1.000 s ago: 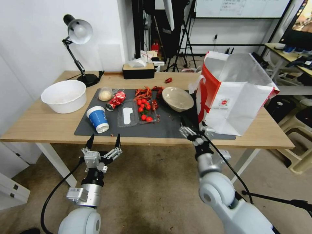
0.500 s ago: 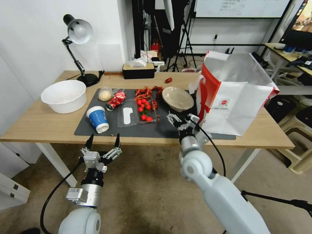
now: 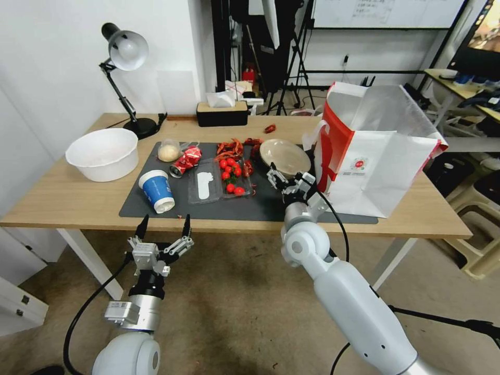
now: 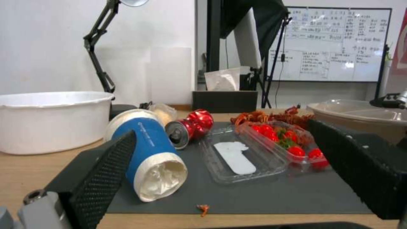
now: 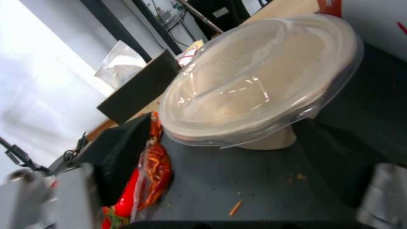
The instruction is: Pick up the trash from the table and place it into the takeout bag.
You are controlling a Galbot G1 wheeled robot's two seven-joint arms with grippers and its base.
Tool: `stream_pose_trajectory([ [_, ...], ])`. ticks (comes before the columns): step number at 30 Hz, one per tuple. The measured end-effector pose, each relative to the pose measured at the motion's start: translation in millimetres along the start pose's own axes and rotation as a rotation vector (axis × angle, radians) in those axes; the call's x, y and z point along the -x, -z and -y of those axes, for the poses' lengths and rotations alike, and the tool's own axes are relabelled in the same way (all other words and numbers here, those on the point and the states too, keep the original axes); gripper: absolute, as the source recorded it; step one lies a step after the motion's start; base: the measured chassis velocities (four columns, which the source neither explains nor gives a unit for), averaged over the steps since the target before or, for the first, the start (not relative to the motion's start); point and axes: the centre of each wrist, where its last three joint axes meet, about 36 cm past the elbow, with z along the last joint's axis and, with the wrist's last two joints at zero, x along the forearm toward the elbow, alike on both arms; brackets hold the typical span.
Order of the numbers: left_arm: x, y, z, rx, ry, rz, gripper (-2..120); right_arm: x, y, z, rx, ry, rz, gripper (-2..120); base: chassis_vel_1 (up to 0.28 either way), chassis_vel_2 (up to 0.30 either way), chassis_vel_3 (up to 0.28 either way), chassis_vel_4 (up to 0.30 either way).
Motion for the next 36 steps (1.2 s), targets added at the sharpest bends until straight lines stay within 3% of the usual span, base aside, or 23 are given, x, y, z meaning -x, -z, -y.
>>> stream_pose_trajectory([
  [17, -4.4, -2.2, 1.4, 0.000, -0.003, 0.005, 100, 12.4, 6.0, 9.8, 0.004, -0.045, -0.010, 15, 0.000, 0.000, 0.000, 0.000],
  [20, -4.6, -2.3, 1.4, 0.000, -0.003, 0.006, 100, 12.6, 5.8, 10.0, 0.003, -0.046, -0.011, 14, 0.000, 0.000, 0.000, 0.000],
  [21, -4.7, -2.4, 1.5, 0.000, -0.003, 0.006, 100, 12.8, 5.7, 10.2, 0.002, -0.047, -0.011, 4, 0.000, 0.000, 0.000, 0.000],
  [36, -4.8, -3.8, 1.6, 0.000, -0.002, 0.010, 100, 12.2, 4.3, 12.6, -0.009, -0.048, -0.009, 0, 0.000, 0.000, 0.000, 0.000],
])
